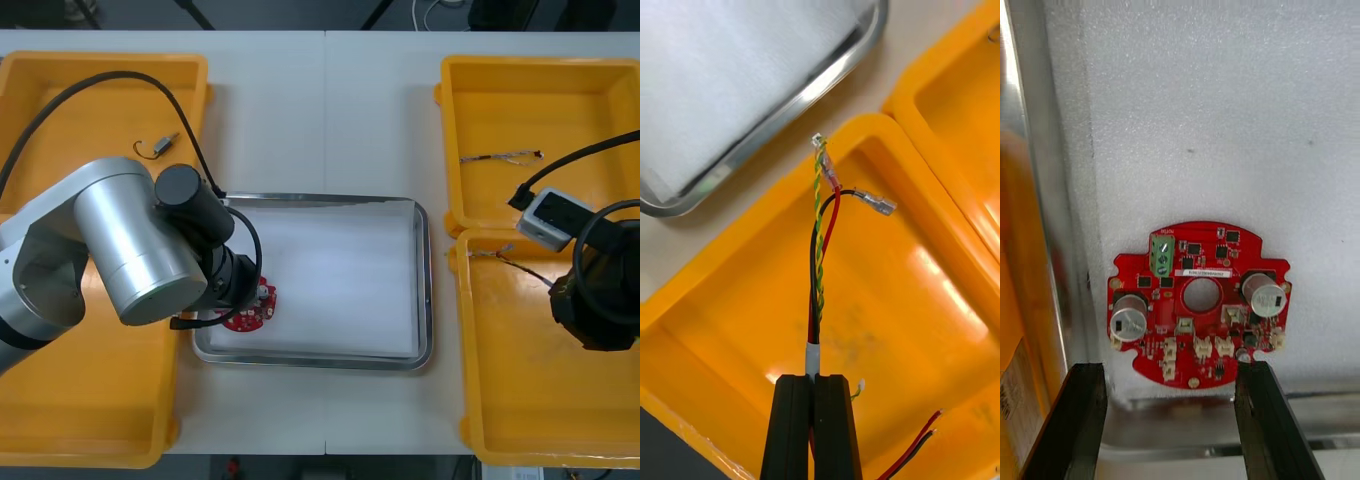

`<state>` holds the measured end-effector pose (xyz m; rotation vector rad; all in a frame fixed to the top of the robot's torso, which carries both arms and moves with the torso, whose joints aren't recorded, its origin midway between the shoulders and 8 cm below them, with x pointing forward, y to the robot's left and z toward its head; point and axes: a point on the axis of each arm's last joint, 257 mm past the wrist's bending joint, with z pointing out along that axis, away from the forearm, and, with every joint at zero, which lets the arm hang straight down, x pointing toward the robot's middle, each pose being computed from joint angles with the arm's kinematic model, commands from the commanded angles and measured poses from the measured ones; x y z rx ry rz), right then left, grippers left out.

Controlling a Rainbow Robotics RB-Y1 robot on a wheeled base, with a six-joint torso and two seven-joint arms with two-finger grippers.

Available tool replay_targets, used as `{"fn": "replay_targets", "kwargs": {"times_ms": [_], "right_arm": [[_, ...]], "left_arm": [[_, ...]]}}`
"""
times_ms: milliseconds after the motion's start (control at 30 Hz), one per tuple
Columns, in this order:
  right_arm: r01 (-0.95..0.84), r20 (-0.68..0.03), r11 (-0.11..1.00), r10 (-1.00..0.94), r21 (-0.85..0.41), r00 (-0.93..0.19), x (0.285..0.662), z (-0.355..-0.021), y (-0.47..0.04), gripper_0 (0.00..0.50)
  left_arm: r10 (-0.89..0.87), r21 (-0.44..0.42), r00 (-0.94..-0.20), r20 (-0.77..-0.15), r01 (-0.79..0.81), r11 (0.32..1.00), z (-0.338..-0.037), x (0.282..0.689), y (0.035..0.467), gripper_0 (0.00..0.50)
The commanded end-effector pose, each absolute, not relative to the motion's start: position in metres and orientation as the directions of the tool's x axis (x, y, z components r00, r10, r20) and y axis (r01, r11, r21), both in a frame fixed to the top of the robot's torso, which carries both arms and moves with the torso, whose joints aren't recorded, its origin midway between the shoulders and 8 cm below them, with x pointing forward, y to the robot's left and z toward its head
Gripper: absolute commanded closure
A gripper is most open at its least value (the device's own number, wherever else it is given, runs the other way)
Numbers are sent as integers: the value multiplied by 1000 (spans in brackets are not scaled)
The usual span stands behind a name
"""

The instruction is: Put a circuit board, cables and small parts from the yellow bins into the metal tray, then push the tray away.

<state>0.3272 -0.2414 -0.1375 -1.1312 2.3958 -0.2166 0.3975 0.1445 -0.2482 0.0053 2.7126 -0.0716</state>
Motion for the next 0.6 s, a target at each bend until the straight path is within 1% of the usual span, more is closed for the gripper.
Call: {"fn": "replay_targets", "kwargs": {"times_ms": [33, 100, 267, 467, 600], "right_arm": [[-731, -311, 559, -828, -391, -466, 332, -130, -226, 500], [-752, -302, 525, -849, -397, -434, 333, -129, -216, 500], [-806, -292, 437, -894, -398, -341, 339, -127, -177, 500], [-842, -312, 359, -919, -402, -242, 346, -122, -128, 500], [-863, -306, 308, -933, -401, -191, 347, -128, -97, 500]], "left_arm": [[-82, -114, -874, -478, -31, 993, -194, 402, 140, 0], [-89, -111, -869, -487, -39, 993, -184, 402, 146, 0], [-144, -139, -858, -493, -86, 987, -154, 408, 170, 0], [-160, -164, -838, -522, -85, 983, -117, 424, 199, 0], [-160, -170, -829, -536, -80, 982, -96, 436, 223, 0]]}}
